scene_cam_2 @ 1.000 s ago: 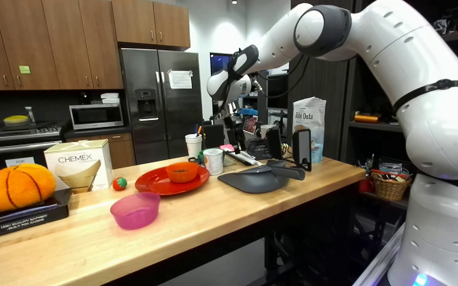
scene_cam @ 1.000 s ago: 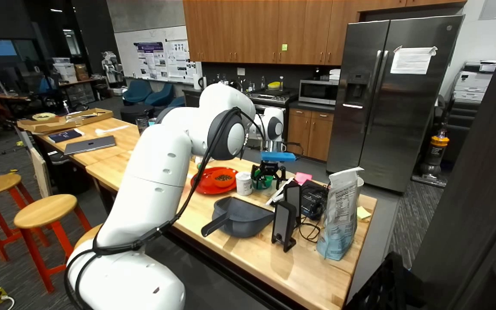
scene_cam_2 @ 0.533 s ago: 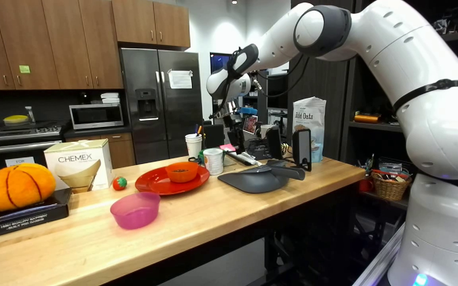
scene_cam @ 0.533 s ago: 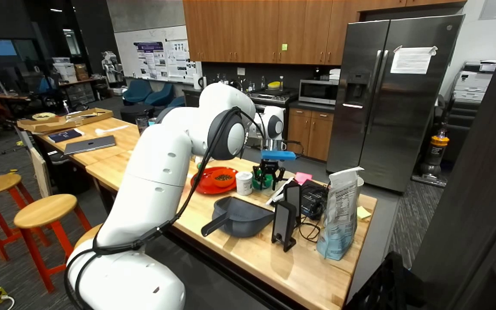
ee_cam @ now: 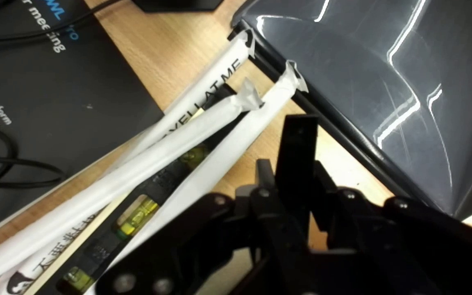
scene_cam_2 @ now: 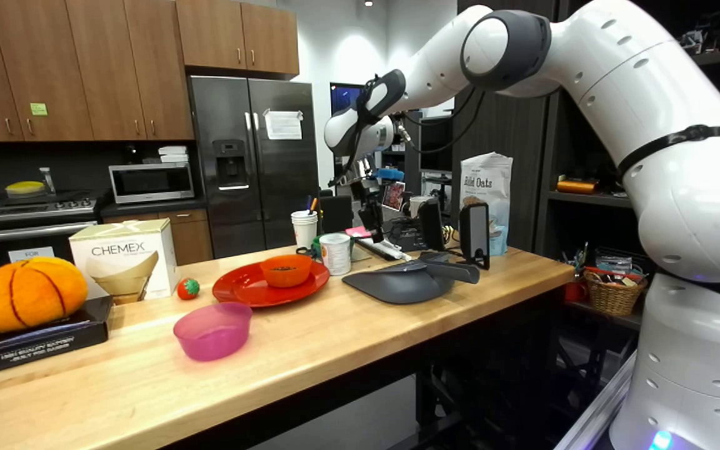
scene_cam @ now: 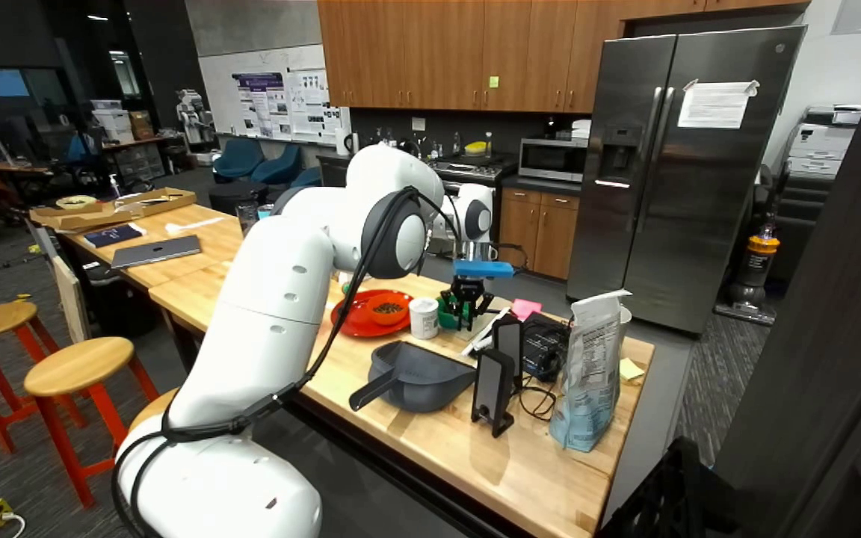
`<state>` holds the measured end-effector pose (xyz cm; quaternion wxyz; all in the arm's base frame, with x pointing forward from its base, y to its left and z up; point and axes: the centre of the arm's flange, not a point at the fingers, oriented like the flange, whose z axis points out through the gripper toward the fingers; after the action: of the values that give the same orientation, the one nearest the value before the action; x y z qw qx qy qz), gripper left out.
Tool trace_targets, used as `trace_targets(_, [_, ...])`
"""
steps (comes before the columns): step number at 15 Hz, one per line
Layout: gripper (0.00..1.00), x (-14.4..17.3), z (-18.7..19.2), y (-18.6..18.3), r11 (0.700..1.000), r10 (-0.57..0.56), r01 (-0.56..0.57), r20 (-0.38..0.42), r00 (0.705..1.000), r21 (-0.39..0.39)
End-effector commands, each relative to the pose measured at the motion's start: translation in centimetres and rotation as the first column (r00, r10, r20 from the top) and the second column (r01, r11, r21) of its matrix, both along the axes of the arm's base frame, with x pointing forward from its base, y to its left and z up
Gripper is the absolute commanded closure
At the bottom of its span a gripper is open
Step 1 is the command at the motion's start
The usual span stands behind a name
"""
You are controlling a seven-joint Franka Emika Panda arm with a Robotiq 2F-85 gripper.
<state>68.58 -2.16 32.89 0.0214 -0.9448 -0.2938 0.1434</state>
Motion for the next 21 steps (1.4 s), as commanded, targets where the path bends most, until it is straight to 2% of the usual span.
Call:
trace_targets(1, [0.86, 0.7, 1.2, -0.1, 1.000, -0.002, 0.002, 0.001, 1.000, -0.027])
trace_targets(2, [0.94, 0.7, 1.7, 0.0, 1.000, 0.001, 0.000, 0.010, 1.000, -0.030])
trace_targets(13, [0.94, 1.9, 7.4, 2.2, 0.991, 0.061, -0.045, 0.135, 0.989, -0.124])
trace_targets(21, [0.94, 1.0, 11.3, 5.1, 0.983, 0.096, -0.063, 0.194, 0.976, -0.170])
